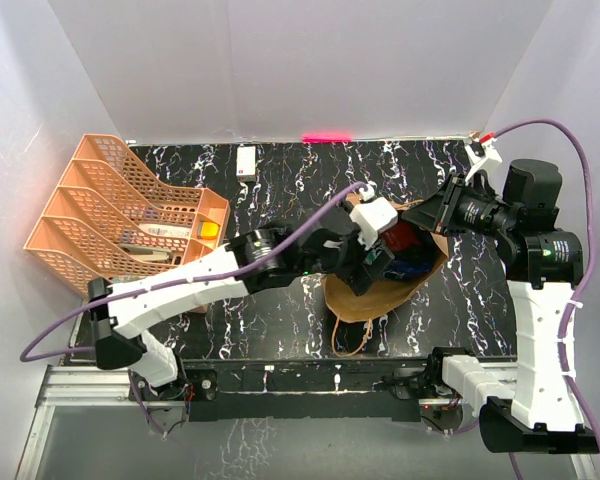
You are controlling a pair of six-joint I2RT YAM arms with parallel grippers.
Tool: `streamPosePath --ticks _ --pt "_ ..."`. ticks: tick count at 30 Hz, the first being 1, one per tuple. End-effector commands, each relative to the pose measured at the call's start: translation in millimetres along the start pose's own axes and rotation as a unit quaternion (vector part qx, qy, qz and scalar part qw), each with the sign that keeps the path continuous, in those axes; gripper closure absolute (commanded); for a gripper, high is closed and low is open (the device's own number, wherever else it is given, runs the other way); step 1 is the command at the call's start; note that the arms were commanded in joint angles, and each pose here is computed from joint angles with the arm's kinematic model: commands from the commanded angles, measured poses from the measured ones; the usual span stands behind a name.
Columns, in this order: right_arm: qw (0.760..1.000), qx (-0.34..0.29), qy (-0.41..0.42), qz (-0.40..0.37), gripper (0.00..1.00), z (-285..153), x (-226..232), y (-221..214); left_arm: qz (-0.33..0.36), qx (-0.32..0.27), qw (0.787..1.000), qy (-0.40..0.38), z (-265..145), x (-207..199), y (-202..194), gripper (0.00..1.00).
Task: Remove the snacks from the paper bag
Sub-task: Take out the snack from the paper bag.
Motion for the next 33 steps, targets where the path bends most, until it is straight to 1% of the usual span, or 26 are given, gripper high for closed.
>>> streamPosePath --ticks 1,6,8,12,16,20,25,28,33 --pt "0.999 -0.013 0.022 -0.021 0.92 -4 17 8 -0.056 -0.057 0.996 -0.041 -35 -10 31 0.16" --pt "1.000 -0.007 0.025 -0.012 0.92 0 16 9 -0.073 -0.028 0.997 -0.009 -34 4 27 0.05" --pt "1.000 -0.007 0.026 -0.012 0.92 2 16 9 -0.083 -0.011 0.996 -0.012 -30 6 27 0.04" --pt "1.000 -0.009 0.024 -0.014 0.92 2 15 9 -0.085 -0.003 0.996 -0.040 -21 -3 32 0.05" --pt "1.000 -0.008 0.019 -0.012 0.92 3 11 8 -0.079 0.007 0.996 -0.039 -11 -3 33 0.09" --pt "1.000 -0.009 0.020 -0.013 0.92 2 14 10 -0.066 0.009 0.998 -0.021 1 3 30 0.09" --pt "1.000 -0.011 0.019 -0.014 0.92 0 16 12 -0.036 0.030 0.999 0.012 17 15 23 0.10" --pt "1.000 -0.013 0.016 -0.015 0.92 -1 15 11 -0.025 0.044 0.999 0.020 16 20 21 0.11" --pt "1.000 -0.012 0.017 -0.010 0.92 0 13 9 -0.030 0.028 0.999 0.035 -3 27 27 0.10"
Point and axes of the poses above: each gripper's point midway between its finger pads, its own z axis out along the fingers, its own x axis along the line the jaws close on, y = z × x, the point moved 1 cm from there along -z, back along the fingers, and after that the axes turned 15 degrees about z, right-handed, at the moved point
